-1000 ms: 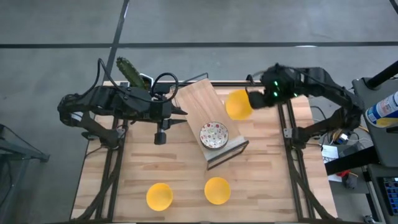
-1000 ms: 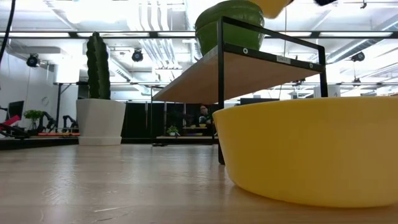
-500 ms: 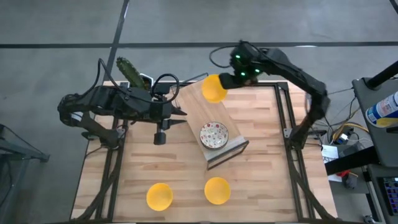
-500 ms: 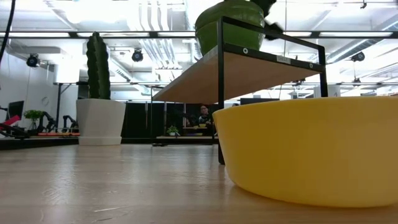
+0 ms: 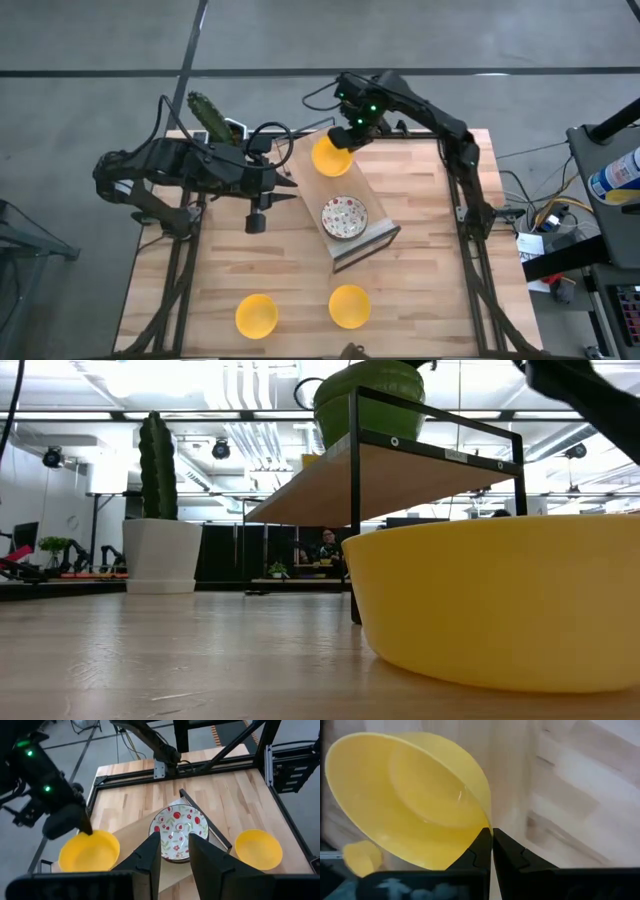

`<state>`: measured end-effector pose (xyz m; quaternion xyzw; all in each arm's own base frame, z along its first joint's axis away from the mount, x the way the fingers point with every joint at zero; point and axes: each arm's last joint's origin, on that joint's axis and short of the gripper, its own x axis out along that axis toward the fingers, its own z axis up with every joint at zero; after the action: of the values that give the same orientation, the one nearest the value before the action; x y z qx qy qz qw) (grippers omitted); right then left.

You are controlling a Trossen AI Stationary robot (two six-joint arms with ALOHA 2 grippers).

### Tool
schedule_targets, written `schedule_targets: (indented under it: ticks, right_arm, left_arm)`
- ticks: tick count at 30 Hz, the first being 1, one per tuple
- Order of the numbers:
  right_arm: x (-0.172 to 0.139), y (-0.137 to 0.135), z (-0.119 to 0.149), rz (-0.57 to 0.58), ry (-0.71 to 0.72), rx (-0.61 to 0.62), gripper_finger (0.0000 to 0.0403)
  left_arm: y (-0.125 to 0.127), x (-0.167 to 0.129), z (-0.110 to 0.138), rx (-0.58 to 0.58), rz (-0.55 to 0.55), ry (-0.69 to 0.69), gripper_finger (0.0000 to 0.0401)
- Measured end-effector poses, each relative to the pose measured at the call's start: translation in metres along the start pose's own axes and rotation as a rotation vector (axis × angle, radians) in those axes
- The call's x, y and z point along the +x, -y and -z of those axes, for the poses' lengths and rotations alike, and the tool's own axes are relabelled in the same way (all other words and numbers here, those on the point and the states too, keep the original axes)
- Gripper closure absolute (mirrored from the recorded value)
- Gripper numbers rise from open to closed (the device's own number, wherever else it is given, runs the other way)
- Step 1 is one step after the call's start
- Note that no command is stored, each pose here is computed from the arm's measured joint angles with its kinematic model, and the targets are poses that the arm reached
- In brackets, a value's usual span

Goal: Pick & Place Mini bowls
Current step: Put the right yellow bowl on the shelf, then stack the right yellow bowl on the other yellow bowl on the shelf

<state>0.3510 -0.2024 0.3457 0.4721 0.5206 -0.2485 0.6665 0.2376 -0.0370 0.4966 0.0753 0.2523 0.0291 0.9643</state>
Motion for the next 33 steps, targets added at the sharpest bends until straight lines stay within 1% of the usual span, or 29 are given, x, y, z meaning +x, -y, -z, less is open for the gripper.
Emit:
schedule_targets:
  ticks: [3, 7, 14, 17, 22, 26, 29, 33]
  right_arm:
    - [0.008, -0.002, -0.006, -0.019, -0.014, 0.000, 0.0394]
    - [0.016, -0.001, -0.008, -0.009, -0.045, 0.002, 0.0394]
    - [0.016, -0.001, -0.009, -0.014, -0.042, -0.003, 0.0389]
    - [0.016, -0.002, -0.009, -0.015, -0.041, -0.005, 0.0365]
    - [0.016, -0.002, -0.009, -0.018, -0.036, -0.011, 0.0307]
    - [0.005, -0.004, -0.003, -0.077, -0.053, -0.021, 0.0270]
    - [-0.007, -0.008, 0.007, -0.122, -0.049, -0.045, 0.0253]
    - [-0.028, -0.018, 0.026, -0.156, -0.011, -0.092, 0.0243]
  left_arm:
    - [0.000, 0.000, 0.000, 0.001, 0.000, -0.002, 0.0307]
    - [0.000, 0.000, 0.001, 0.001, 0.000, -0.006, 0.0307]
    - [0.000, 0.000, 0.002, 0.004, 0.000, -0.016, 0.0307]
    - [0.000, 0.000, 0.002, 0.013, 0.000, -0.016, 0.0307]
    - [0.000, 0.000, 0.002, 0.014, 0.000, -0.016, 0.0307]
    - [0.000, 0.000, 0.002, 0.014, 0.000, -0.016, 0.0307]
    - [0.000, 0.000, 0.002, 0.014, 0.000, -0.017, 0.0307]
    - [0.000, 0.000, 0.002, 0.014, 0.000, -0.017, 0.0307]
